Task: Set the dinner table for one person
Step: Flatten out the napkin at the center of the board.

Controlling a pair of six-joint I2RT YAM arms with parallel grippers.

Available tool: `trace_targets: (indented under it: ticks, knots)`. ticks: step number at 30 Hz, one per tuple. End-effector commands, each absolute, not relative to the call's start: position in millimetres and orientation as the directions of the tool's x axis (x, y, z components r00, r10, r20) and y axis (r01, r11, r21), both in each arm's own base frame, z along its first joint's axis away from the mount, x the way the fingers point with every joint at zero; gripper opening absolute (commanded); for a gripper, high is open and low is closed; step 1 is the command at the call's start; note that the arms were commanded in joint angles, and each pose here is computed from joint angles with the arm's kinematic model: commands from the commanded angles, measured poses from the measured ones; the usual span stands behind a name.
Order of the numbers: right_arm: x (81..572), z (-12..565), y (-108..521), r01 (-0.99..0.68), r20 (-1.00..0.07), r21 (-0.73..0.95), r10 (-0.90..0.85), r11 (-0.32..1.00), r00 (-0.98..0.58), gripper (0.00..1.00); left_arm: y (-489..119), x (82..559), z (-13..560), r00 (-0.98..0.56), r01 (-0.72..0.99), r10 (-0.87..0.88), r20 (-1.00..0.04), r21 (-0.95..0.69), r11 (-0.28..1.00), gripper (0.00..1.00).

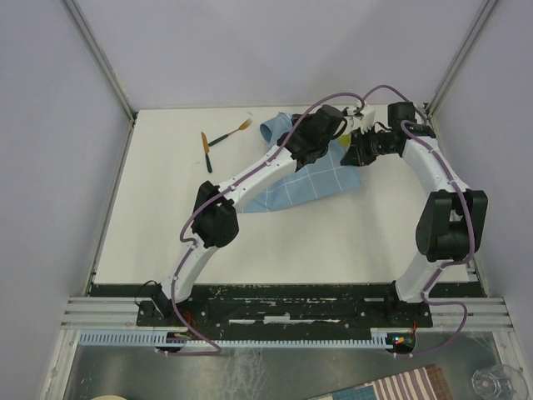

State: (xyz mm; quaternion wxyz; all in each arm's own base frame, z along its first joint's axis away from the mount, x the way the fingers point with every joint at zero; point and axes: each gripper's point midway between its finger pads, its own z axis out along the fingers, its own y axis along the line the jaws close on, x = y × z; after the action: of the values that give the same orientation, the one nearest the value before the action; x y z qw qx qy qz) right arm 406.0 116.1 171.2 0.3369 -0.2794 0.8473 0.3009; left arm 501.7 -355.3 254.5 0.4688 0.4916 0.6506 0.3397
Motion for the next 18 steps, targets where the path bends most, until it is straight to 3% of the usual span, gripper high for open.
trace_targets:
  ticks: [1,6,12,15,18]
  knots:
    - [408.5,173.4,143.9,-0.719,-0.756,0.324,-0.289,0.614,-0.588,0.06,-347.5,494.6,324.7,-0.061,0.191,0.887,-0.457,0.867,0.460,0.03]
    - [409.7,181.9,135.1,-0.714,-0.759,0.265,-0.316,0.648,-0.569,0.02,-338.0,495.3,330.5,-0.082,0.165,0.893,-0.442,0.878,0.450,0.03]
    - [400.6,232.9,136.0,-0.750,-0.795,0.220,-0.332,0.624,-0.508,0.02,-317.4,496.4,345.9,-0.130,0.071,0.897,-0.423,0.898,0.434,0.04]
    - [386.6,261.5,142.4,-0.781,-0.816,0.228,-0.324,0.581,-0.479,0.02,-291.8,499.7,363.6,-0.176,-0.016,0.868,-0.463,0.883,0.468,0.23]
    - [371.1,282.1,150.0,-0.802,-0.827,0.264,-0.302,0.536,-0.474,0.02,-254.4,498.4,386.9,-0.234,-0.115,0.796,-0.558,0.829,0.547,0.34]
